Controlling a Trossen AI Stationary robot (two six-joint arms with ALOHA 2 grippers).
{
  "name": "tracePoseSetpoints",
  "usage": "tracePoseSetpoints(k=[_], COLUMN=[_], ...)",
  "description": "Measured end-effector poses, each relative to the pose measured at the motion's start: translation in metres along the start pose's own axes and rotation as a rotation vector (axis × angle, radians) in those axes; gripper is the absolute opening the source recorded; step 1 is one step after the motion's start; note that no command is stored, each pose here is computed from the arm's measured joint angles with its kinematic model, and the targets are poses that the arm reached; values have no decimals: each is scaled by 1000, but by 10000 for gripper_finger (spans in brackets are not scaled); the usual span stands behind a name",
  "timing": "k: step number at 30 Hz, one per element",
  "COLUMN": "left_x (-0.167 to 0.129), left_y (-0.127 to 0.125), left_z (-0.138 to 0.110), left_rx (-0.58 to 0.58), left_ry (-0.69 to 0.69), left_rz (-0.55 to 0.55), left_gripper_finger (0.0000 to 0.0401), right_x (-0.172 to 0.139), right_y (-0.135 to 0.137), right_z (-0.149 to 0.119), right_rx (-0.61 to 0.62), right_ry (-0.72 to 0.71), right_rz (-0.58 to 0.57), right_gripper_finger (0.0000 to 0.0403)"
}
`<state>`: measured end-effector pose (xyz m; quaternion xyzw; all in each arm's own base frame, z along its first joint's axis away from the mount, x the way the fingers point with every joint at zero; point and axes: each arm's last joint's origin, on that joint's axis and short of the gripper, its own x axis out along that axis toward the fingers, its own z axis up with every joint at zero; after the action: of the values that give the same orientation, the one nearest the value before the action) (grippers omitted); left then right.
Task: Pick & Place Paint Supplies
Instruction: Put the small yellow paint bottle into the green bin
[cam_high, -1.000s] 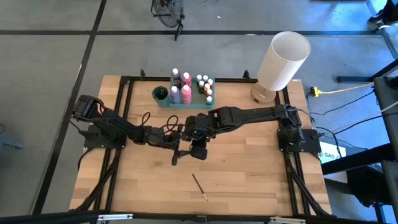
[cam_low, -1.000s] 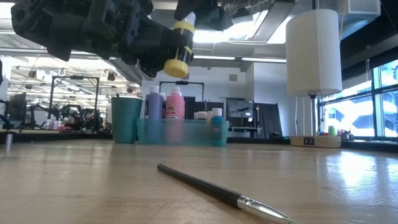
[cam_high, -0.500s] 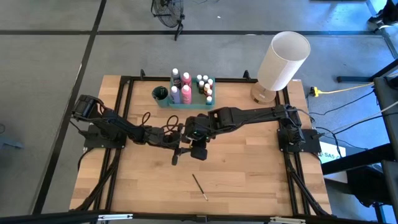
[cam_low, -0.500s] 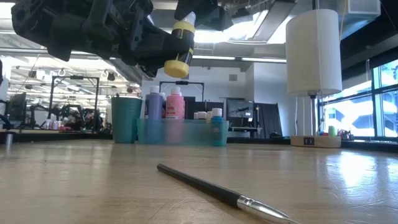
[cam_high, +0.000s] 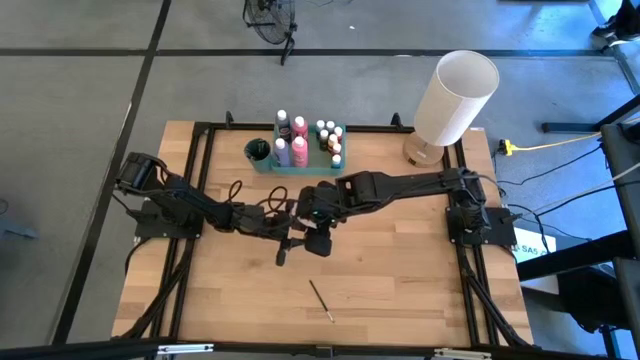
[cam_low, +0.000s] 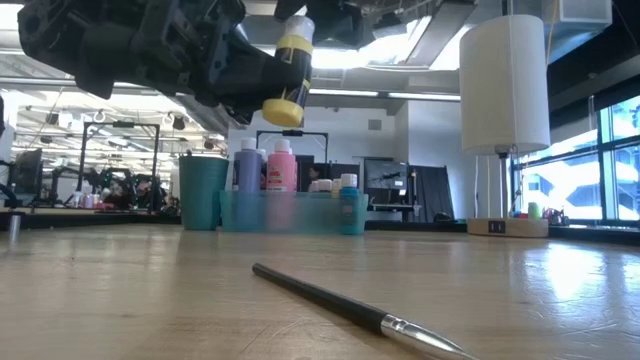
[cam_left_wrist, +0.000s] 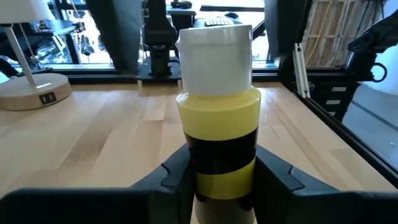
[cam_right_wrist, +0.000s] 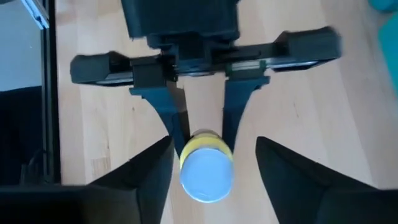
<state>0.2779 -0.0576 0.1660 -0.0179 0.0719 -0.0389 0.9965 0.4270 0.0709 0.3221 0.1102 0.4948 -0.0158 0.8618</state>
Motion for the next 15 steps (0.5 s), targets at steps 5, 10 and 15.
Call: tracePoseSetpoints(k=[5,10,15], left_x=[0,0,0], left_y=[0,0,-1], left_z=[0,1,1], left_rx=[-1,9,18], left_ry=[0,-6,-11], left_rz=[1,4,0], left_gripper_finger=[110,110,110], right_x=[-31,-75,-93], right_y=[14,42,68], right_z=[2,-8,-37], right_rx=[-24,-41,36], right_ry=[-104,-223,-162], right_rz=[-64,-142,-141], right_gripper_finger=[245,247,247])
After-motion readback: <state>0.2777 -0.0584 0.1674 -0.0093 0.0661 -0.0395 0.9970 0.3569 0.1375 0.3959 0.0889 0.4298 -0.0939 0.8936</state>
